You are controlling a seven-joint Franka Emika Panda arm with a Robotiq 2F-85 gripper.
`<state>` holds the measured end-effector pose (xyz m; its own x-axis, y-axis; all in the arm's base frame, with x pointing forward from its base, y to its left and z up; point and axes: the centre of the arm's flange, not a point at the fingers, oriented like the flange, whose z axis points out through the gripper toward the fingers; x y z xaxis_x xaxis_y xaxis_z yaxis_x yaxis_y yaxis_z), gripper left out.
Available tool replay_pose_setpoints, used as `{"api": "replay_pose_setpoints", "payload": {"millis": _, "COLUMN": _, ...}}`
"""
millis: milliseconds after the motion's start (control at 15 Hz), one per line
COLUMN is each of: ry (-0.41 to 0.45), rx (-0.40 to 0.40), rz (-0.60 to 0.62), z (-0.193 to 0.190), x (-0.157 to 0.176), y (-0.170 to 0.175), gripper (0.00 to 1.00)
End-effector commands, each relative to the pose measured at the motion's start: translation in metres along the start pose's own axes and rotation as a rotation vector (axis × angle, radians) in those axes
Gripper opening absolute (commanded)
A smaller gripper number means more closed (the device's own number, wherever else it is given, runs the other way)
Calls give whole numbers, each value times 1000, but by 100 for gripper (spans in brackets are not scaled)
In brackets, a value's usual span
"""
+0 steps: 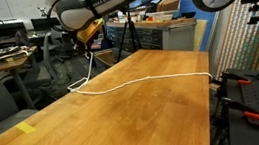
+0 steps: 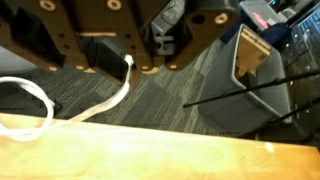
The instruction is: Tie a knot
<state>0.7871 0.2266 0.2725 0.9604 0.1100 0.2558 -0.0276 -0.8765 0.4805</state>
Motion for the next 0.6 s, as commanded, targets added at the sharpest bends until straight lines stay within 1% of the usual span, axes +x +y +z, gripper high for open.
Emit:
{"api": "replay_pose_setpoints", "payload": {"millis": 0, "ry": -155, "rx": 138, "rz": 45, "z": 46, "x": -70, "y": 22, "gripper": 10}}
{"api": "replay_pose_setpoints", "payload": {"millis": 133, "ry": -254, "rx": 186, "rz": 107, "z": 75, "x": -84, "y": 24, "gripper": 9}}
{"api": "replay_pose_setpoints", "payload": {"millis": 533, "ry": -503, "rx": 225, "rz": 328, "z": 146, "x": -127, "y": 37, "gripper": 9}}
